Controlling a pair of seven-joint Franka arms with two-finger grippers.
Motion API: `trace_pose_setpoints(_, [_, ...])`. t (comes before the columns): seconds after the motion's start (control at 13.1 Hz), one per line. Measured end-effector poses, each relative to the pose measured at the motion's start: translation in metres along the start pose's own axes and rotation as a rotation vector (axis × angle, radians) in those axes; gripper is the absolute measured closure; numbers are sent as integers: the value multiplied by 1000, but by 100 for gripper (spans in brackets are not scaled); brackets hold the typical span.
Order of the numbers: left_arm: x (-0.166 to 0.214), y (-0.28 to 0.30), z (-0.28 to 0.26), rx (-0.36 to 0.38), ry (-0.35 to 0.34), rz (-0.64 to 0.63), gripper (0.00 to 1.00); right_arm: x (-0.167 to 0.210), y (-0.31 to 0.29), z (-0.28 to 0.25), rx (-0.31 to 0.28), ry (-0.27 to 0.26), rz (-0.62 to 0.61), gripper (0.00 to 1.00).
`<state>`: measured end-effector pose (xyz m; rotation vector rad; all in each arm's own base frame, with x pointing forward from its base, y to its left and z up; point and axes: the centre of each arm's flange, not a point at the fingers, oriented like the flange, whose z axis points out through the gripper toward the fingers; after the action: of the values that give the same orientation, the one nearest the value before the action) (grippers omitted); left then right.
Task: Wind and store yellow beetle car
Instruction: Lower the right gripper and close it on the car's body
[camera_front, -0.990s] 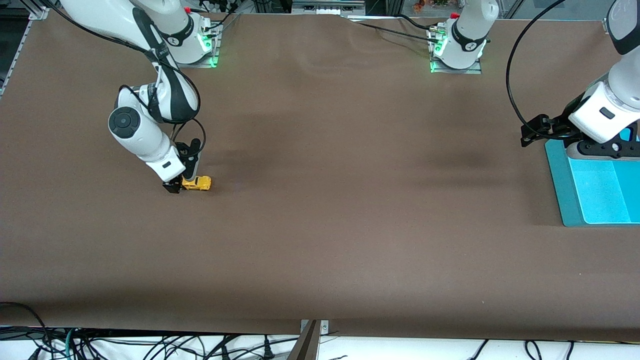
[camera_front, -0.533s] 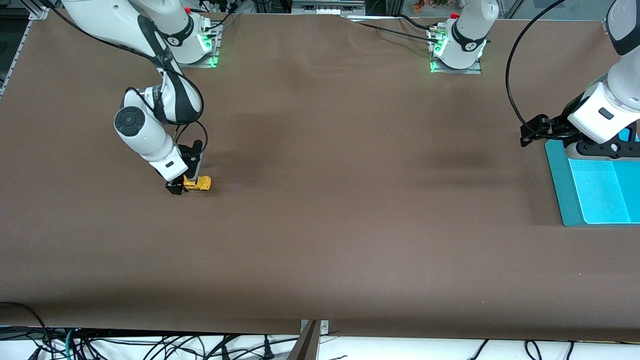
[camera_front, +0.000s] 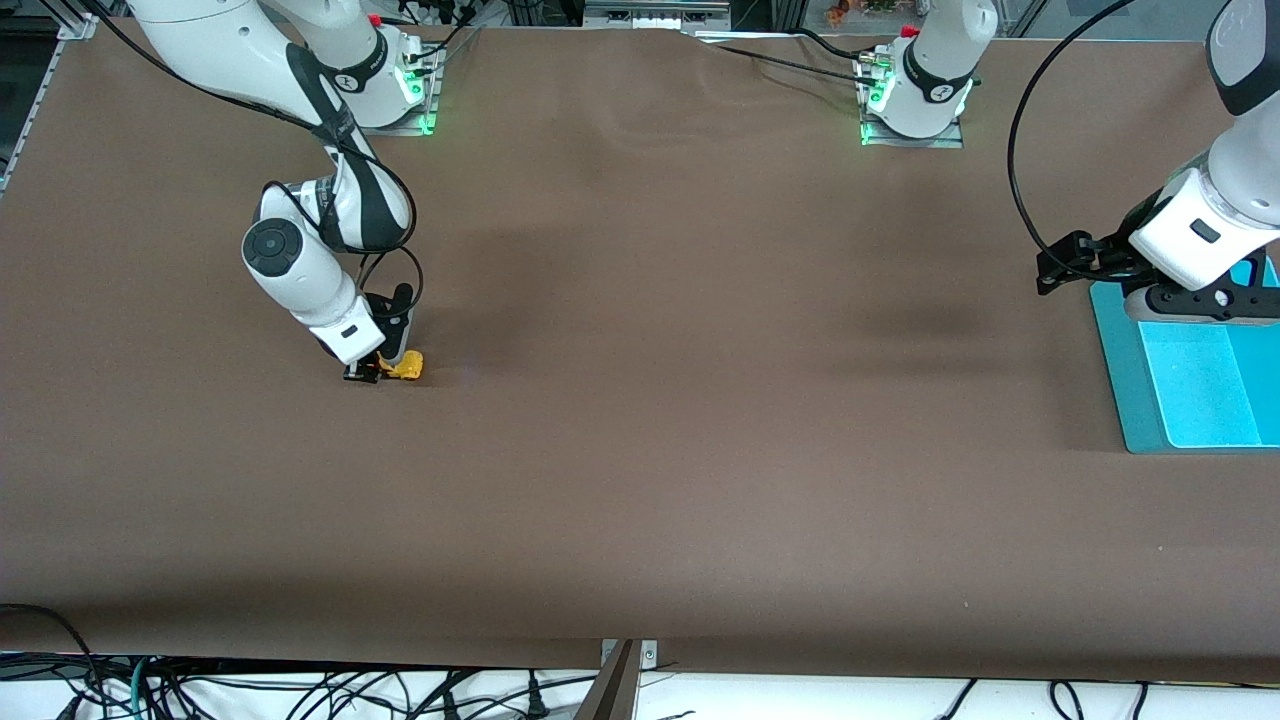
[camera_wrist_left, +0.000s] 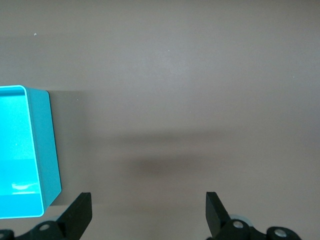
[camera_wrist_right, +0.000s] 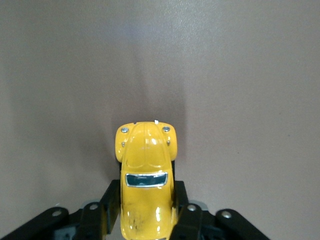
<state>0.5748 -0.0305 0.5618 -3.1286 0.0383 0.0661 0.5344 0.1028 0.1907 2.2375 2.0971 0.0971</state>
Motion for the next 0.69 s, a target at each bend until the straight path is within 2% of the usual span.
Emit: trace_pose_setpoints(0.69, [0,3,1,0,-5,6,0,4,-1,0,1,6,-39,55])
